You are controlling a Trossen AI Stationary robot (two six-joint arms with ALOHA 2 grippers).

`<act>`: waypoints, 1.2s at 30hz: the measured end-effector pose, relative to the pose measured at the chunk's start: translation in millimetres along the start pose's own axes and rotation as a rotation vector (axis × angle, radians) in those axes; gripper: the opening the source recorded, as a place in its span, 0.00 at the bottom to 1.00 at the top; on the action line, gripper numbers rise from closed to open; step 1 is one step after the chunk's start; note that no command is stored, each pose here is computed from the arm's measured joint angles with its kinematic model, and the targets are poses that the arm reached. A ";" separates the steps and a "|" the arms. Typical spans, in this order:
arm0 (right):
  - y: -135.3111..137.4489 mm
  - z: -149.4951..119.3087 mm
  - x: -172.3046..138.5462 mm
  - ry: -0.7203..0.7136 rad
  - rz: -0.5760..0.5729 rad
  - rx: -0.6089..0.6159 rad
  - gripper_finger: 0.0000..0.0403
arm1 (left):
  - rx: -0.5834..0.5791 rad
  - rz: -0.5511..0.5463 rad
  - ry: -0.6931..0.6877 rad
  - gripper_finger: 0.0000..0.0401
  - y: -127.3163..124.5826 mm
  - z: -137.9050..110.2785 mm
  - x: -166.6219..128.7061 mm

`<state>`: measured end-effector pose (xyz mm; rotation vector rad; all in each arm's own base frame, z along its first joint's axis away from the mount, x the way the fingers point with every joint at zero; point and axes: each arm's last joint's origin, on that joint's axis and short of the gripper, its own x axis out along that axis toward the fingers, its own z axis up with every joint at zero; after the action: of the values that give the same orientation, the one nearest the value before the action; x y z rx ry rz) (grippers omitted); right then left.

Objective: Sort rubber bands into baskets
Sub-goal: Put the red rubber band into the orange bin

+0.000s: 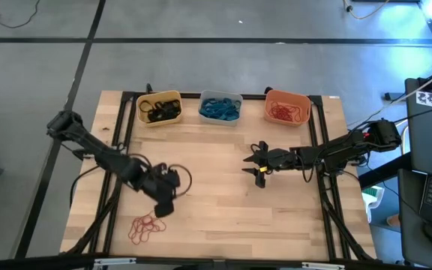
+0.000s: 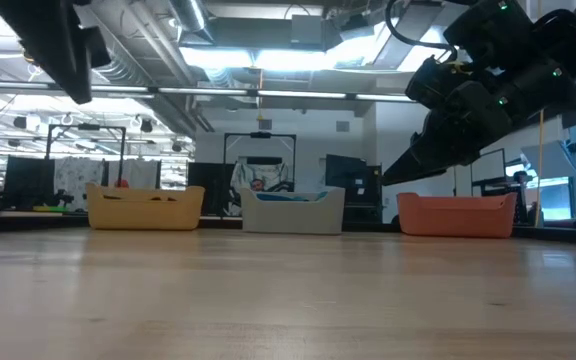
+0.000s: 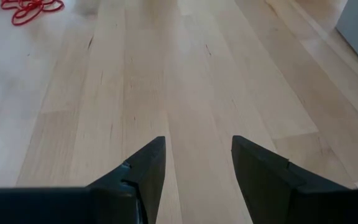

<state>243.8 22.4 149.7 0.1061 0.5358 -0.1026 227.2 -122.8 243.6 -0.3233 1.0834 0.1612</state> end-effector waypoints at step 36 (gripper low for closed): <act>0.0 0.0 0.0 -0.001 -0.007 0.000 0.45 | 0.287 0.054 0.418 0.34 -58.0 -85.6 85.5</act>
<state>243.8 22.3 149.7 0.1041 0.5348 -0.1097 211.4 -208.6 141.6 -0.0678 1.5094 -0.0182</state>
